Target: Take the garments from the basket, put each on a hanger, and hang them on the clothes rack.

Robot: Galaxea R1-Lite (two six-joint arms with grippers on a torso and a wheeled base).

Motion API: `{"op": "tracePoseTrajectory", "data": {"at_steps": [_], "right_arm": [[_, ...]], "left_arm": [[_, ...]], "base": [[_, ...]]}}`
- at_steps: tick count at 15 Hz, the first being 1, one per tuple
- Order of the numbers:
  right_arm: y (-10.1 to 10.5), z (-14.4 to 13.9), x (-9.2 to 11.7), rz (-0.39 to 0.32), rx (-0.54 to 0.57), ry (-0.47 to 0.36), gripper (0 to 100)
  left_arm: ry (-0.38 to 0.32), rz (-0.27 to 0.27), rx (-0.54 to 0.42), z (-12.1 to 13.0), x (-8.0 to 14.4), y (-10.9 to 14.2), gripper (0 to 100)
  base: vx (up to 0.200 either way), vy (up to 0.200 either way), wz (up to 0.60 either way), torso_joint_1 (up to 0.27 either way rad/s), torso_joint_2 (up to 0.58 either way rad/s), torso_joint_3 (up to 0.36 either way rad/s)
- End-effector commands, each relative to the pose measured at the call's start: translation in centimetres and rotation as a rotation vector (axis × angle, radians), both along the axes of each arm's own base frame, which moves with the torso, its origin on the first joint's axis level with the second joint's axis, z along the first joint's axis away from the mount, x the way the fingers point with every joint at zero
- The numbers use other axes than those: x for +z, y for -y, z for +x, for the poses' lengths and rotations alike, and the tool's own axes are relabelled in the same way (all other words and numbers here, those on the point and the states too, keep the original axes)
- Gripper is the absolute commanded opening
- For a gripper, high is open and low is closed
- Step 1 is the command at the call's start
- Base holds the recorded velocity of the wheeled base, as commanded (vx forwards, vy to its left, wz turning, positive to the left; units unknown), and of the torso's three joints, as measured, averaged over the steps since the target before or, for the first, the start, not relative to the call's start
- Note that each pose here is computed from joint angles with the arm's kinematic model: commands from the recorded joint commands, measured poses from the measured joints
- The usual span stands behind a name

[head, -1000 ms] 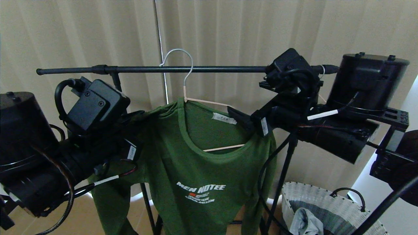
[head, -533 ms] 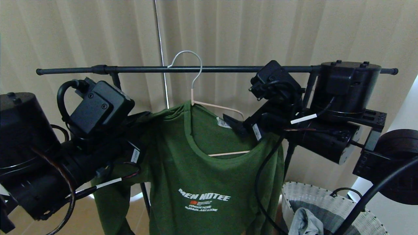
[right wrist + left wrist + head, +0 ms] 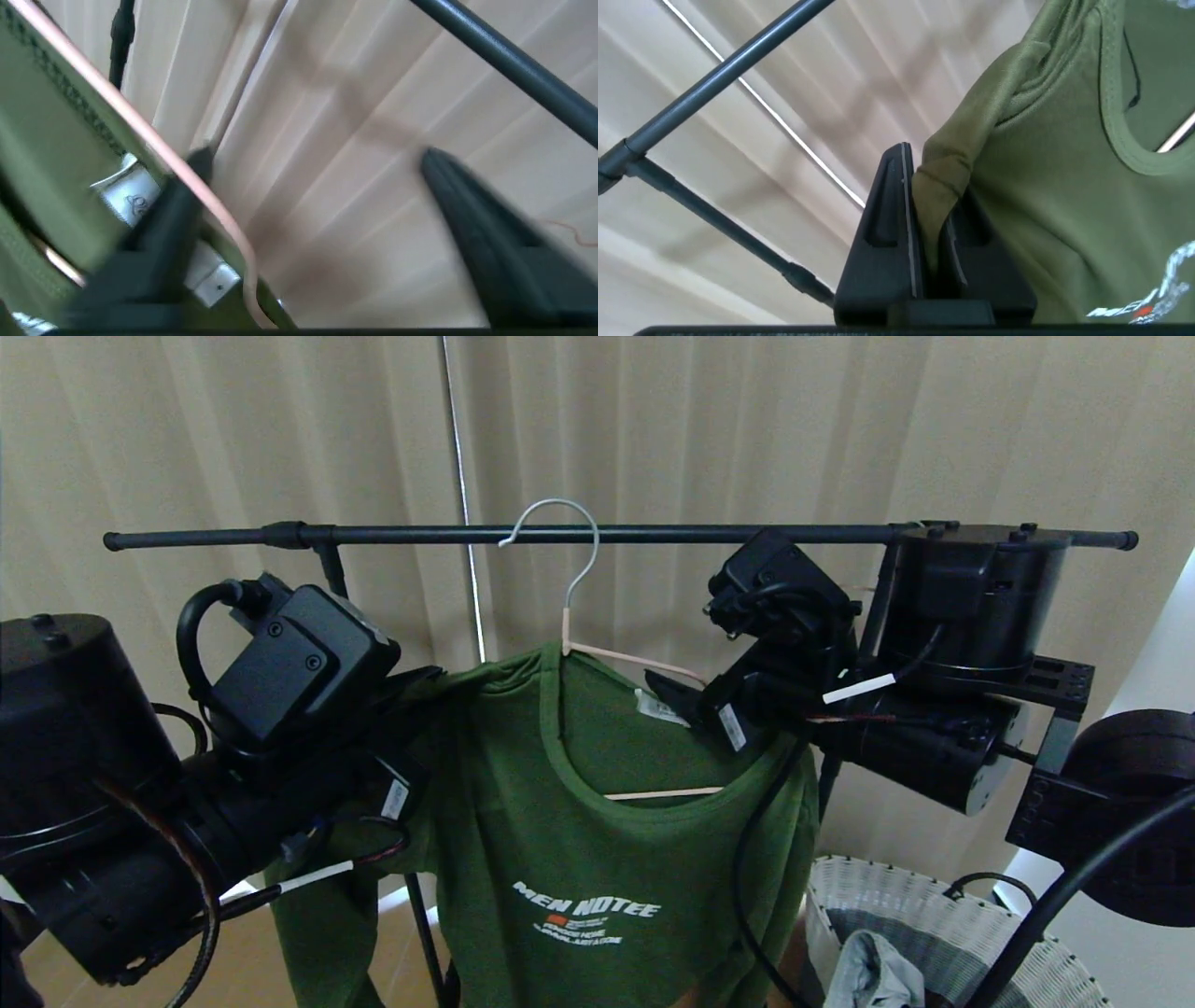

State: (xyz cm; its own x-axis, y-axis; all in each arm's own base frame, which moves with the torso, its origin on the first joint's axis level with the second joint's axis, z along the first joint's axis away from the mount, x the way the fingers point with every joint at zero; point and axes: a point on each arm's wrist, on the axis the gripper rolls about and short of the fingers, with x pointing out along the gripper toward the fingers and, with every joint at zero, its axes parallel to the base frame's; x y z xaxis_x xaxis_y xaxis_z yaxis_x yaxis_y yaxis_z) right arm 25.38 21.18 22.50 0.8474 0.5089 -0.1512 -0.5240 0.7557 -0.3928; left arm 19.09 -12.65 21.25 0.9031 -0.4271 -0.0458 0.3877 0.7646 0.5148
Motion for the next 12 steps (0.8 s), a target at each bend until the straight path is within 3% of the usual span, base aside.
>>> {"op": "tracePoseTrajectory", "data": {"at_steps": [1,11,12], "right_arm": [[-0.05,-0.04,-0.04,-0.001,0.002,-0.001,0],[0.04,-0.22,0.13,0.005,0.0,0.005,0],[0.11,-0.23,0.13,0.005,-0.001,0.005,0]], "left_arm": [[0.0,0.0,0.0,-0.02,-0.01,0.0,0],[0.006,-0.006,-0.012,-0.51,-0.77,0.0,0],[0.006,-0.008,-0.012,-0.49,-0.73,0.01,100]], "base": [[0.0,0.0,0.0,0.0,0.0,0.0],[0.0,0.0,0.0,0.0,0.0,0.0],[0.0,0.0,0.0,0.0,0.0,0.0]]}}
